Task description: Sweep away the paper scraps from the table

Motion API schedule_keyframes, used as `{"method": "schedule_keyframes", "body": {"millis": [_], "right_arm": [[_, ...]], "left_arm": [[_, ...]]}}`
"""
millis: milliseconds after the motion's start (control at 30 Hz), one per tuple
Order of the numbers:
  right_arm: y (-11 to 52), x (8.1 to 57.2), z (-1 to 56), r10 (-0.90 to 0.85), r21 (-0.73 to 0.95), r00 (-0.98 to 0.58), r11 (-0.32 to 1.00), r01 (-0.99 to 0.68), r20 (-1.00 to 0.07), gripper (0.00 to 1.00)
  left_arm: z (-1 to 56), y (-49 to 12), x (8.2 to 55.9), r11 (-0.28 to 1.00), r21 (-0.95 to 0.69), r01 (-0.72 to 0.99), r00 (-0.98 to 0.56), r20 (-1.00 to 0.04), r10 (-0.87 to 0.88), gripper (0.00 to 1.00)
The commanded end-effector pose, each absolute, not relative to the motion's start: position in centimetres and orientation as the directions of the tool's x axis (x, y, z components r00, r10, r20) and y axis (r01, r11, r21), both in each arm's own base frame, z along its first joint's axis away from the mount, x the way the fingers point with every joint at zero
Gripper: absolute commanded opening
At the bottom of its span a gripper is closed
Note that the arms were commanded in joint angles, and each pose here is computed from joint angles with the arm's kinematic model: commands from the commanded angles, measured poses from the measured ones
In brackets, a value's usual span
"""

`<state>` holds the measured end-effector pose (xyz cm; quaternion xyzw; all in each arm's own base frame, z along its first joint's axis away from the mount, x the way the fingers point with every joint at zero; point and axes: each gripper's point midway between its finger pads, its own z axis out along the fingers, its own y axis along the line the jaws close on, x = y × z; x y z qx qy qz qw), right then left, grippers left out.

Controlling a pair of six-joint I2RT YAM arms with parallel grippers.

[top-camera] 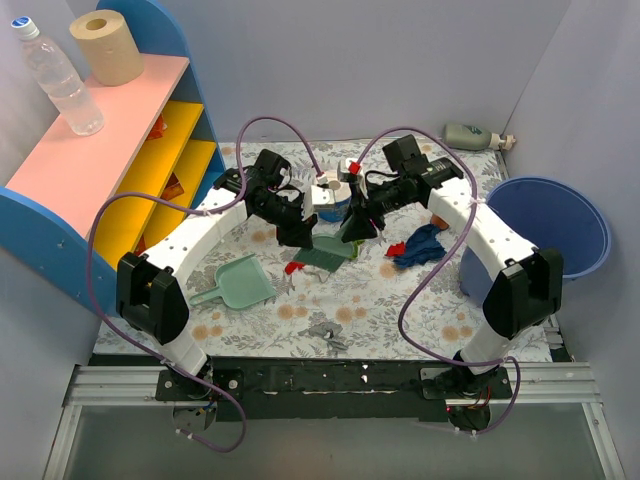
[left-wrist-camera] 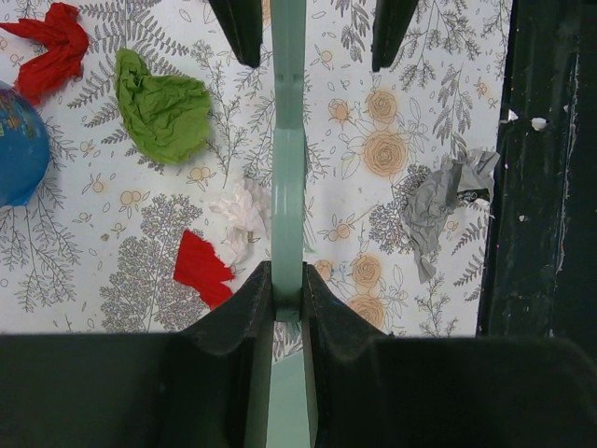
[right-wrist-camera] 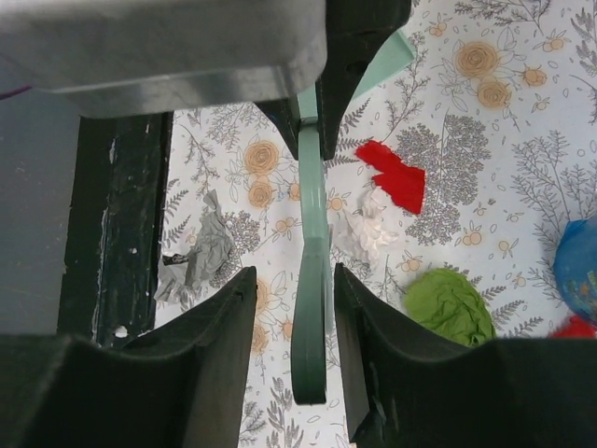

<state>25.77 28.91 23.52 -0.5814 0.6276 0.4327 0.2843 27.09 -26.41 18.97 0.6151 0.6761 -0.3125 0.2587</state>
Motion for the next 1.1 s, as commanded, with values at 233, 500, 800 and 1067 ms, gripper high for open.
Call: {"method": "schedule_keyframes", "body": {"millis": [233,500,800,1067], "right_arm": [[29.3,24.7,23.5,-0.424,0.282,-0.238,-0.043,-0.958,-0.874,0.38],[29.3,25.0,24.2,-0.388,0.299,-0.265,-0.029,-0.954,-0.883,0.32],[29.3,25.2,24.5,-0.375,0.309,-0.276,-0.030,-0.950,-0.885,0.25],[28.8,25.5,23.9,-0.389,0.308,-0.281,-0.007,-0.951,-0.877,0.01]], "left_arm": [[21.4,-27.0,26.1,0.049,-0.105,0.993,-0.113,-0.793,0.599,0.00],[21.1,-27.1,25.9,0.048,-0.126,0.991,-0.130,-0.791,0.598,0.00],[20.9,-27.2,25.9,0.048,-0.136,0.990,-0.137,-0.788,0.599,0.00],[20.1,-26.8,26.4,0.095,-0.139,0.986,-0.167,-0.765,0.622,0.11]]}}
